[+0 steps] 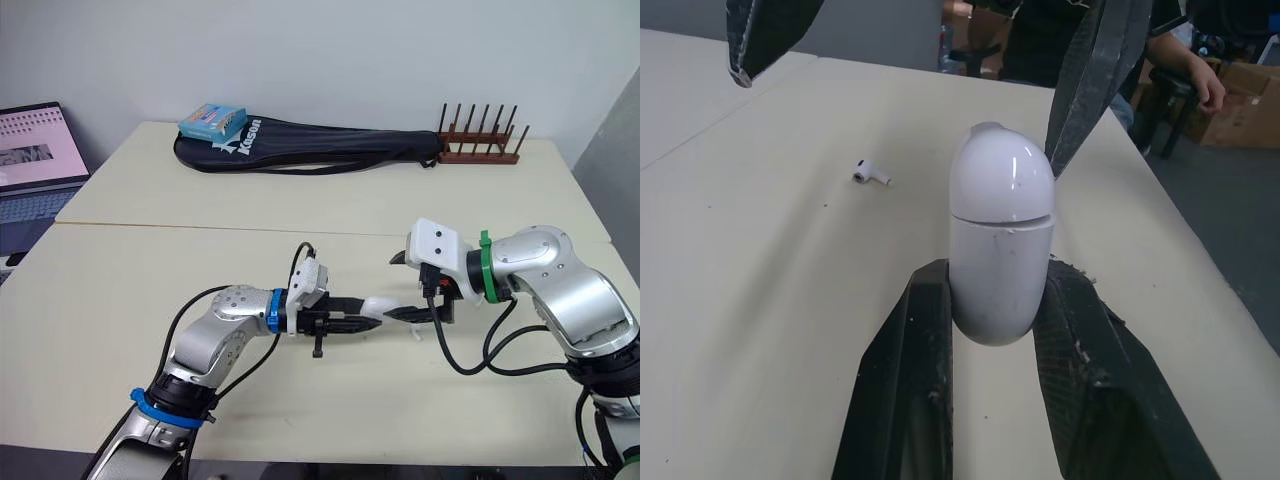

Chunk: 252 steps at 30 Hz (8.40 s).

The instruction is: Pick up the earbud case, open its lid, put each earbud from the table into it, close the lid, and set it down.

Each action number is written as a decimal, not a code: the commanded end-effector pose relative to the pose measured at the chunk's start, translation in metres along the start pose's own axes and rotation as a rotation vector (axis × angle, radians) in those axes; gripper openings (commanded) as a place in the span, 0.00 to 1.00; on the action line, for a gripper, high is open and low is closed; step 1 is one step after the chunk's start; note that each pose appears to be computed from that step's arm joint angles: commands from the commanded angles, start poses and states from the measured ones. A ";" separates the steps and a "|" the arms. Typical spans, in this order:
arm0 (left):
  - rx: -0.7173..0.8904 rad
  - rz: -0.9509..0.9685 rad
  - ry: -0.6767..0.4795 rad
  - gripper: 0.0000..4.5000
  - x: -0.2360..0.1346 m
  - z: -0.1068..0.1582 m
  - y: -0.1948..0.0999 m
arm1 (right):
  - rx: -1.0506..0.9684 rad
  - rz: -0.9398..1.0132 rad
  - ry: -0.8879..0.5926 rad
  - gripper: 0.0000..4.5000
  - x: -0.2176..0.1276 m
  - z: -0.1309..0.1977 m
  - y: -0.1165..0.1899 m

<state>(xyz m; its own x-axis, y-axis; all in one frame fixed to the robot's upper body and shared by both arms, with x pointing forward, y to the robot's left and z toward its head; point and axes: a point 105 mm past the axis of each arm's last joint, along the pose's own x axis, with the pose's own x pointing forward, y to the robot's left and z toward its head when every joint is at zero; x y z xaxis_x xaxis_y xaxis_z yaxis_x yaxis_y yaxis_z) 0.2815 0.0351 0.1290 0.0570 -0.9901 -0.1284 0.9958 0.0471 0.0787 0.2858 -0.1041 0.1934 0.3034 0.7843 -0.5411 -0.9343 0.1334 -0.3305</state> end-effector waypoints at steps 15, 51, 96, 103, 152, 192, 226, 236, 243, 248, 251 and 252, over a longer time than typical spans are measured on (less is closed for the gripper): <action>0.022 -0.012 -0.036 0.16 0.001 0.006 -0.006 | -0.015 -0.055 -0.049 1.00 -0.017 0.013 -0.012; 0.163 0.771 -0.218 0.16 -0.094 0.018 0.042 | 0.408 -0.485 -0.016 1.00 -0.071 -0.095 0.081; 0.184 0.661 -0.177 0.16 -0.069 0.022 0.027 | 0.200 -0.191 0.029 0.10 -0.008 -0.099 0.054; 0.178 0.652 -0.171 0.16 -0.068 0.023 0.019 | -0.005 0.163 0.221 0.10 -0.065 -0.127 0.060; 0.127 0.640 -0.154 0.16 -0.064 0.013 0.012 | -0.048 0.124 0.623 0.79 -0.102 -0.131 0.066; 0.102 0.577 -0.214 0.16 -0.049 0.020 0.002 | 0.176 -0.115 0.110 0.09 -0.055 -0.045 0.025; 0.127 0.583 -0.309 0.16 -0.027 0.036 0.011 | 0.487 -0.362 -0.768 0.09 0.040 0.053 0.007; 0.118 0.600 -0.323 0.16 -0.028 0.038 0.013 | 0.486 -0.364 -0.763 0.09 0.050 0.049 0.011; 0.120 0.602 -0.331 0.16 -0.027 0.040 0.013 | 0.488 -0.401 -0.739 0.25 0.054 0.041 0.012; 0.120 0.606 -0.328 0.16 -0.028 0.039 0.012 | 0.437 -0.437 -0.748 0.62 0.043 0.044 0.008; 0.118 0.608 -0.325 0.16 -0.028 0.038 0.012 | 0.416 -0.450 -0.749 0.62 0.033 0.046 0.008; 0.117 0.612 -0.323 0.16 -0.029 0.037 0.013 | 0.403 -0.468 -0.748 0.62 0.023 0.045 0.006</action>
<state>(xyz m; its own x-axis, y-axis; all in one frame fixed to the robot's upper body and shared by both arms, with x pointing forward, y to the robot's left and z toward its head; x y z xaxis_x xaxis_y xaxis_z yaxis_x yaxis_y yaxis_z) 0.2941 0.0601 0.1558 0.5810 -0.7850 0.2149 0.7828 0.6112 0.1165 0.2862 -0.0484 0.1956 0.6021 0.7728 0.2008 -0.7905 0.6123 0.0135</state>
